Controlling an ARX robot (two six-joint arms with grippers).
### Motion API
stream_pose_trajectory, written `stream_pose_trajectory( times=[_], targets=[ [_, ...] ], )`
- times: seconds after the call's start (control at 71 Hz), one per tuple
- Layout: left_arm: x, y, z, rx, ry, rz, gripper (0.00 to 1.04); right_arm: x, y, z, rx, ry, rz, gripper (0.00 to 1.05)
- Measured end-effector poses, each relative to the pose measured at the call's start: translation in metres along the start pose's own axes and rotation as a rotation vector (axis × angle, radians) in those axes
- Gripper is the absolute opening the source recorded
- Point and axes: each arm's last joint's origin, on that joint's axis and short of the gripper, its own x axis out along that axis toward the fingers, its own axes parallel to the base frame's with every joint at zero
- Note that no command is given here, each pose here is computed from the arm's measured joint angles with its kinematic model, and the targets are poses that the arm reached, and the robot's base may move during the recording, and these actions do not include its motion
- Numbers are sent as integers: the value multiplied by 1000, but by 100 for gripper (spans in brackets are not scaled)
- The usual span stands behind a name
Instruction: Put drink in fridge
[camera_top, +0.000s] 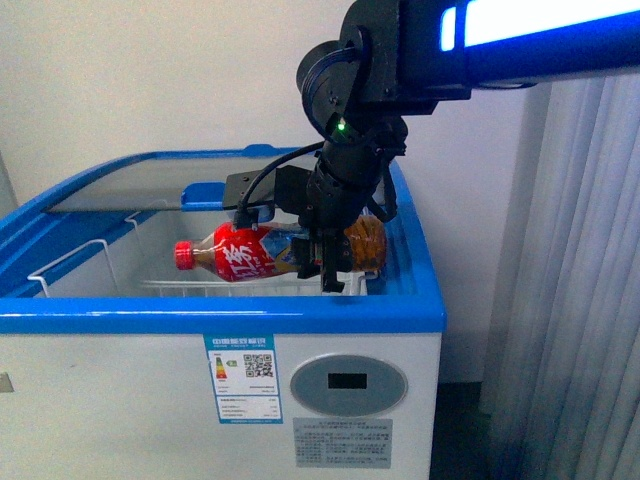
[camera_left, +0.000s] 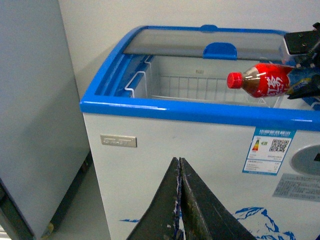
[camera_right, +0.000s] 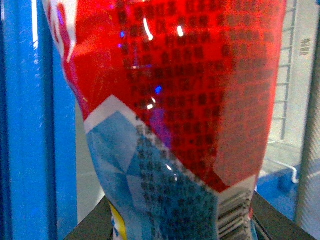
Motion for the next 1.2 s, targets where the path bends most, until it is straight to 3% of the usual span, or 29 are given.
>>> stream_pose_trajectory(
  times=[0.155, 0.901, 1.197],
  targets=[
    [-3, 0, 0, 1, -5, -2, 3, 14, 1, -1, 10, 11, -4, 40],
    [-19, 0, -3, 2, 2, -1, 3, 64, 0, 8, 91, 76, -324, 40],
    [-19, 0, -3, 2, 2, -1, 3, 117, 33, 4, 52, 111, -305, 40]
  ],
)
